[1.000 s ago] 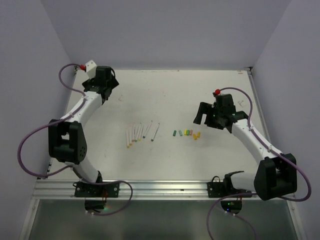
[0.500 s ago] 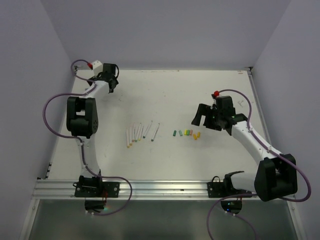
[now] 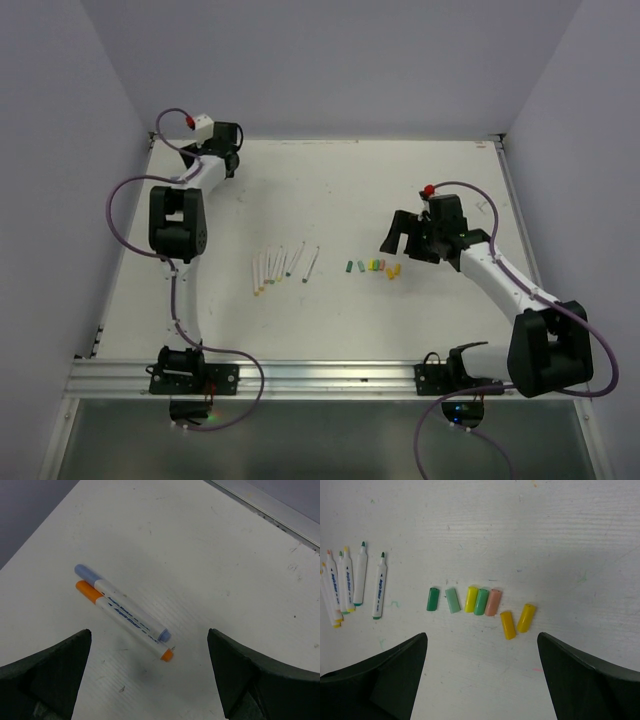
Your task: Open the pen caps
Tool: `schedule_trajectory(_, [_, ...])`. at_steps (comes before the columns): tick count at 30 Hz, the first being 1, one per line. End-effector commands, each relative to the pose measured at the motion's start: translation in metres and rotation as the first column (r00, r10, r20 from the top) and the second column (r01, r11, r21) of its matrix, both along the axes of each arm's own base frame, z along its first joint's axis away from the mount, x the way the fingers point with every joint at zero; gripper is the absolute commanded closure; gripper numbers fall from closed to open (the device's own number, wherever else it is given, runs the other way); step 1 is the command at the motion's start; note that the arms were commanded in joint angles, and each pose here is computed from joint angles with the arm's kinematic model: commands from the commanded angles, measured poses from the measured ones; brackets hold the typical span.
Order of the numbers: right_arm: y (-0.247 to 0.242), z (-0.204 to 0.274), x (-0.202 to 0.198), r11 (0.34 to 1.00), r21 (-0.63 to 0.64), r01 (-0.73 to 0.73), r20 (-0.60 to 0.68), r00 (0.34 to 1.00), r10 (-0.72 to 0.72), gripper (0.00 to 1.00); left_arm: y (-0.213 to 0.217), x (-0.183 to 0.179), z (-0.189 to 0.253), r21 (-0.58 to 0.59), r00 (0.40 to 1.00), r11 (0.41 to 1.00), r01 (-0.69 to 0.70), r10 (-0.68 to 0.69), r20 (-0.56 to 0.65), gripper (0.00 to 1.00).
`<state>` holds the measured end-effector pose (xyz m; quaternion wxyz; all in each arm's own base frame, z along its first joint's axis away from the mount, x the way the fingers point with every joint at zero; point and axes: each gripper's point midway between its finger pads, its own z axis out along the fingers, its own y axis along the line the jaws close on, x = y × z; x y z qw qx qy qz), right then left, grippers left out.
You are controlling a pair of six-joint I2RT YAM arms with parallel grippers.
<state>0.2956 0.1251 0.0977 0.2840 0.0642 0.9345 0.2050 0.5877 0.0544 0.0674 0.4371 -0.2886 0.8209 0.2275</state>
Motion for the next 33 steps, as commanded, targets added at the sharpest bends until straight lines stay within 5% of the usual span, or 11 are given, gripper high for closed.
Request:
schedule_trajectory(1, [0.007, 0.004, 0.005, 0.999, 0.022, -0.030, 0.032, 0.999, 0.029, 0.04, 0.013, 0.004, 0.016, 0.069, 0.999, 0.997, -0.045, 0.044, 0.015, 0.00])
schedule_trajectory(18, [0.006, 0.006, 0.003, 0.999, 0.026, -0.028, 0.049, 0.998, 0.027, 0.04, 0.018, -0.007, -0.027, -0.036, 0.991, 0.997, -0.071, 0.066, -0.118, 0.00])
schedule_trajectory(33, [0.008, 0.011, 0.002, 0.999, 0.045, -0.026, 0.059, 0.998, 0.023, 0.04, 0.023, -0.053, -0.047, -0.162, 0.973, 0.969, -0.186, 0.159, -0.170, 0.00])
